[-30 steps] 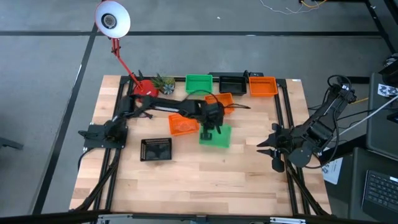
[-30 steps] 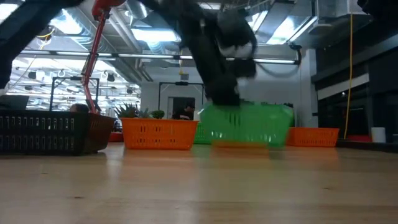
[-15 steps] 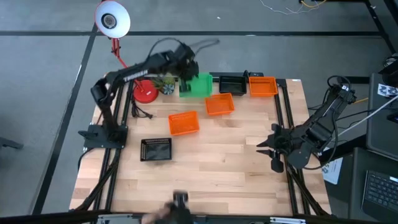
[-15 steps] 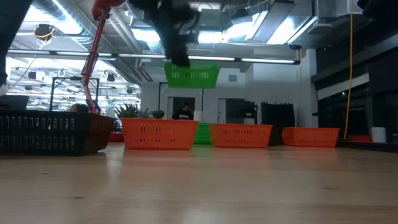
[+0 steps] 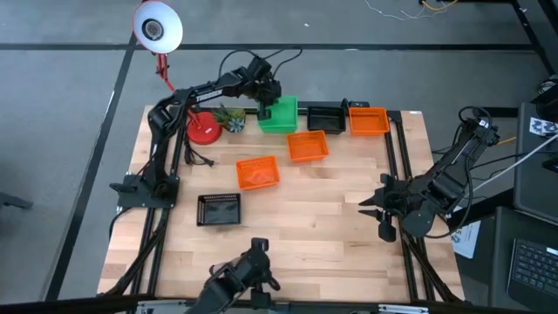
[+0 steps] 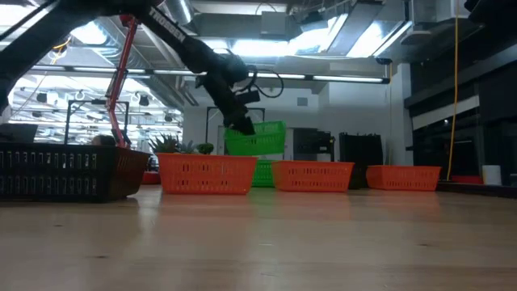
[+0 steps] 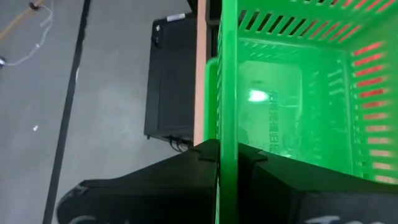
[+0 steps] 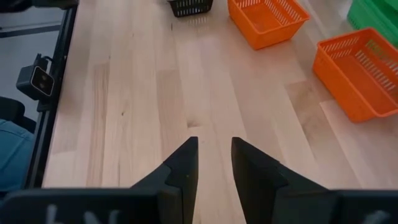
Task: Stack baskets by color
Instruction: Stack the bottom green bin on top of the top green bin
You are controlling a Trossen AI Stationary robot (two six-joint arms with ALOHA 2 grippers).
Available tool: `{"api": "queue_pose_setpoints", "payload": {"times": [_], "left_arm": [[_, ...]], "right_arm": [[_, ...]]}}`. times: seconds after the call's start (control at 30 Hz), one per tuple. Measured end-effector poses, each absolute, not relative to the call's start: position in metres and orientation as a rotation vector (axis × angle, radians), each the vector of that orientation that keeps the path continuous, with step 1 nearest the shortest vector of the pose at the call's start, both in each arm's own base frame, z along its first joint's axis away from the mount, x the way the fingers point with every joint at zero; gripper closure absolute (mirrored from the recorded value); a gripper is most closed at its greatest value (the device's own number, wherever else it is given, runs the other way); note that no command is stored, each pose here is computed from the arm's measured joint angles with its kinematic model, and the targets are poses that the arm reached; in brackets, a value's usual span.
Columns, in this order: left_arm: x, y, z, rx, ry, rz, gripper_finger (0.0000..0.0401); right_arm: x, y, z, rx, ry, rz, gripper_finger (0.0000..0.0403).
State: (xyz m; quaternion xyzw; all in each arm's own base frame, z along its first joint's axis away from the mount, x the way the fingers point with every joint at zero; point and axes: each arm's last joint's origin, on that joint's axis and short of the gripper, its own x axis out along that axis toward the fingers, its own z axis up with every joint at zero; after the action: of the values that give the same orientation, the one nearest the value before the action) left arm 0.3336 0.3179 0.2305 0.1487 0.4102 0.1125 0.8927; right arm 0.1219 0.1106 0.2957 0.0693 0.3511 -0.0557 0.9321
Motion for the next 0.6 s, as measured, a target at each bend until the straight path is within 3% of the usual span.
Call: {"api": "queue_pose_setpoints", "payload": {"times": [0.43, 0.6], "left_arm": [[0.341, 0.318, 0.22, 0.394, 0.915, 0.277, 0.0401], [0.346, 0.313, 0.22, 0.4, 0.909, 0.264, 0.0379]], "right_arm": [[0.122, 0.111, 0.296, 0.146, 0.717, -0.112, 0.0307], [0.122, 0.111, 0.296, 0.146, 0.723, -0.106, 0.0307]]}}
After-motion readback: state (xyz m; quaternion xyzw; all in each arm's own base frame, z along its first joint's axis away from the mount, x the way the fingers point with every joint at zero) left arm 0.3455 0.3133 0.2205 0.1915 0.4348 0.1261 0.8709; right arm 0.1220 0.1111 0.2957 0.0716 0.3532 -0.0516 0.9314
